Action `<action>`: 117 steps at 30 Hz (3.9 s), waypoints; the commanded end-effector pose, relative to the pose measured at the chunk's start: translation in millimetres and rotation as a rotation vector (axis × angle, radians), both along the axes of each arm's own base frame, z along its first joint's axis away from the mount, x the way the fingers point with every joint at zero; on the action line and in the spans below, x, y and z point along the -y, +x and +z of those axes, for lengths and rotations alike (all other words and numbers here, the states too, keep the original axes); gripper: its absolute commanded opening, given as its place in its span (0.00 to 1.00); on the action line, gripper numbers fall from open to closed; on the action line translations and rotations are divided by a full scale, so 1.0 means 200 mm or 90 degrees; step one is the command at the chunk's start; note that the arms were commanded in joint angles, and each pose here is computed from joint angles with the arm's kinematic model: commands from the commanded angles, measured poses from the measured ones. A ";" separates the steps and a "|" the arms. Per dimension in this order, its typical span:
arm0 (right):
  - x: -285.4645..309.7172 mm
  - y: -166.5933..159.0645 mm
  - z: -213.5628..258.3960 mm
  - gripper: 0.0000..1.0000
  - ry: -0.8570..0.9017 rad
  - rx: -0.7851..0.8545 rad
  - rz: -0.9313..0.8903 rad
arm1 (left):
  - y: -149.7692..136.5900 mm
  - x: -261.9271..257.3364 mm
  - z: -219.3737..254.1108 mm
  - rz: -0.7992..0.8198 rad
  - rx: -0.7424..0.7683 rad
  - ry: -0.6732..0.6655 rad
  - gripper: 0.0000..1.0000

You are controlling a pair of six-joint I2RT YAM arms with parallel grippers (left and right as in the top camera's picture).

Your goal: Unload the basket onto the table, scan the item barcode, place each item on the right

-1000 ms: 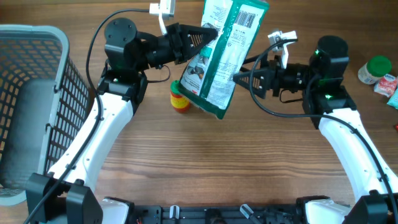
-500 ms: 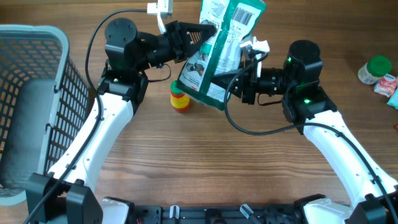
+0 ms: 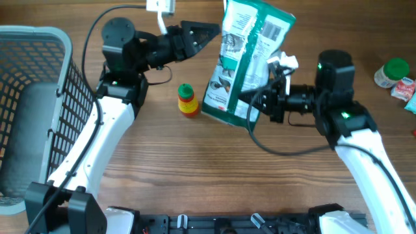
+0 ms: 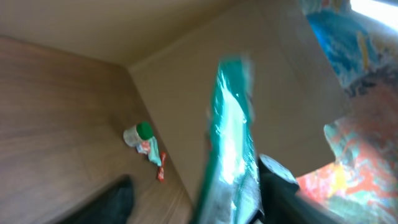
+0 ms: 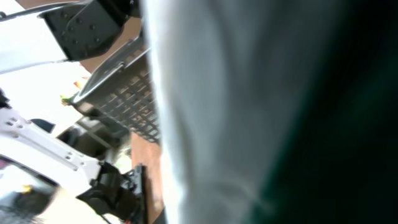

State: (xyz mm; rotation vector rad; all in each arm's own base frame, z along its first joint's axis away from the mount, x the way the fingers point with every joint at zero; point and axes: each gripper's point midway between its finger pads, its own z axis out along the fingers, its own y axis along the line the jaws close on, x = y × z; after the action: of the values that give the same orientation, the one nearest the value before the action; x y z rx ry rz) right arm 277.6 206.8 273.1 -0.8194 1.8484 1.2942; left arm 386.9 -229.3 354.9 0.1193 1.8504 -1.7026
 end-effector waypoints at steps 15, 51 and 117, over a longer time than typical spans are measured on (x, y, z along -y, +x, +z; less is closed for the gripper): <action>0.96 0.38 -0.21 0.05 -0.572 0.110 -0.715 | -0.05 -0.21 0.13 0.088 0.212 0.119 0.99; 0.73 1.75 -0.70 0.04 -1.293 0.605 -0.479 | -0.11 -0.87 -0.41 0.488 -0.113 0.487 1.00; 2.32 -0.01 -0.68 1.00 -0.166 -0.711 -1.328 | -0.06 -0.91 -0.52 0.501 -0.149 0.522 1.00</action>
State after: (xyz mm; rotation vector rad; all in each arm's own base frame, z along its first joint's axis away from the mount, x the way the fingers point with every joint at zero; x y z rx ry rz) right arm 246.5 -287.2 58.4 1.9574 2.2062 -0.2620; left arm 372.2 -51.0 250.3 -0.4518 2.2408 -0.4226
